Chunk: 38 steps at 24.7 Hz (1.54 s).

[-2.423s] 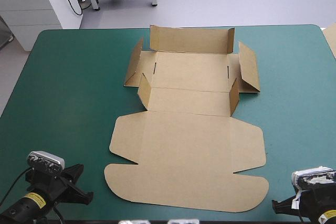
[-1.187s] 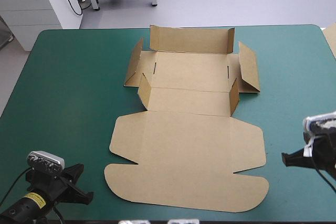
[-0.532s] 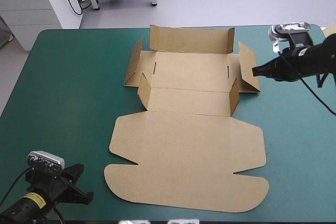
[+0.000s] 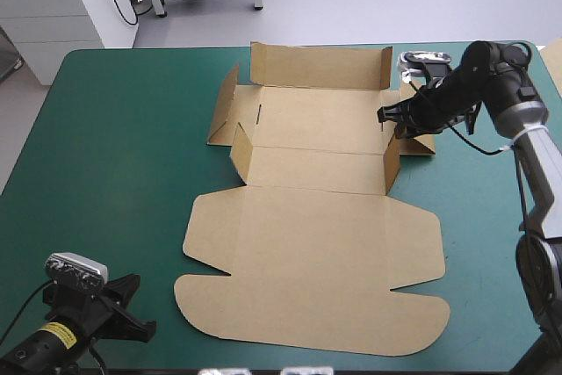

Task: Fold the box

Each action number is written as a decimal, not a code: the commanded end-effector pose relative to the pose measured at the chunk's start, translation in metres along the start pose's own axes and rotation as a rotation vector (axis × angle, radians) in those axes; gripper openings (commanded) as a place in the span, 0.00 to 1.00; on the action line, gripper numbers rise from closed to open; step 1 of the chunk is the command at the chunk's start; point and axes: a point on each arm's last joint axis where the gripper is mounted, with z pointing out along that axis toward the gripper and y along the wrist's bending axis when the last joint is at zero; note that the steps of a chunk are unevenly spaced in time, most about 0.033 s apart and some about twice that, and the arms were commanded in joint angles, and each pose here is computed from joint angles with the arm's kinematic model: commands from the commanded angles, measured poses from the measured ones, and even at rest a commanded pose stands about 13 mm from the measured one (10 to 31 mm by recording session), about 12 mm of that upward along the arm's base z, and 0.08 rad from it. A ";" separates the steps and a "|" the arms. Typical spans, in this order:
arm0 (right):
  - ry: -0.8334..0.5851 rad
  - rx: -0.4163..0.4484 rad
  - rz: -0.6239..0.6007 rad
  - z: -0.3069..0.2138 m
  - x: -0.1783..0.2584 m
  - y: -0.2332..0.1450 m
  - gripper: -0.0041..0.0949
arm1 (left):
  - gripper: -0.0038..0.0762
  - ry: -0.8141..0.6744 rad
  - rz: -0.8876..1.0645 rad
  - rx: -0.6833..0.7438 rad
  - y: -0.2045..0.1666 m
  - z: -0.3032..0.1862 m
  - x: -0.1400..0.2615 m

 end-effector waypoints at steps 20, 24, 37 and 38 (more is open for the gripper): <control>0.187 0.007 0.039 0.088 -0.010 -0.002 0.38 | 0.04 -0.087 -0.001 0.001 0.000 -0.005 -0.014; 0.190 0.013 0.031 0.089 -0.010 -0.001 0.14 | 0.04 -0.087 -0.001 0.001 0.000 -0.005 -0.014; 0.194 0.057 -0.148 0.088 -0.010 -0.005 0.03 | 0.04 -0.087 -0.001 0.001 0.000 -0.005 -0.014; 0.192 0.060 -0.191 0.089 -0.011 -0.005 0.03 | 0.04 -0.087 -0.001 0.001 0.000 -0.005 -0.014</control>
